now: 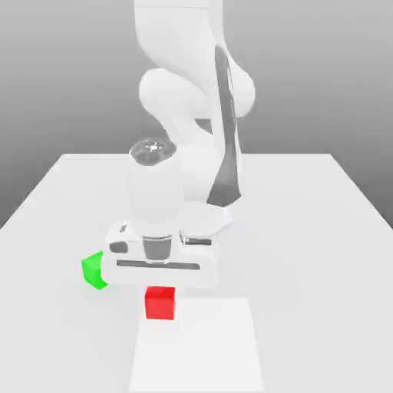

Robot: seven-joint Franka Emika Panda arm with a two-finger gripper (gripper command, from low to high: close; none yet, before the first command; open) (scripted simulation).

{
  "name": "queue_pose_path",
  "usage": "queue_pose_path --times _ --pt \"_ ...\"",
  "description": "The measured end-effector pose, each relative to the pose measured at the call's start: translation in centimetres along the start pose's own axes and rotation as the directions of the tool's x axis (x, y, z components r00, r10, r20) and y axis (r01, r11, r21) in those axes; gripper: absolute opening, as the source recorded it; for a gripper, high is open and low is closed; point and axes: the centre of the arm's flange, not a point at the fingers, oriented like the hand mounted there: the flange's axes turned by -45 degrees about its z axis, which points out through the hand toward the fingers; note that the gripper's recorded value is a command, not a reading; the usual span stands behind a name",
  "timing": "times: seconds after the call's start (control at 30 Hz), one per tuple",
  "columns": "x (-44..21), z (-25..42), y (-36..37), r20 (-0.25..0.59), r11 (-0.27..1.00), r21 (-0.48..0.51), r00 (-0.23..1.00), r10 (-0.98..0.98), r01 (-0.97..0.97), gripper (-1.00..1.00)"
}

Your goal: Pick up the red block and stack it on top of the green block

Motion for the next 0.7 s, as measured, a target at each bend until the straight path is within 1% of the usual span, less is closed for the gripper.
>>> queue_pose_path --times 0.23,0.37,0.5,0.57,0.7 --pt "-0.2 -5.5 0.7 0.0 1.0 -0.002 1.0 0.009 -0.009 -1.0" --pt "-3.1 -7.7 7.1 0.001 0.996 -0.012 0.996 0.093 -0.093 -1.0" --pt "-7.9 -9.2 13.1 0.001 0.982 -0.005 0.982 0.191 -0.191 -1.0" --pt "-9.0 -8.7 14.2 0.0 0.977 0.001 0.977 0.212 -0.212 -1.0" --pt "-9.2 -6.1 14.5 -0.001 0.976 0.006 0.976 0.218 -0.218 -1.0"
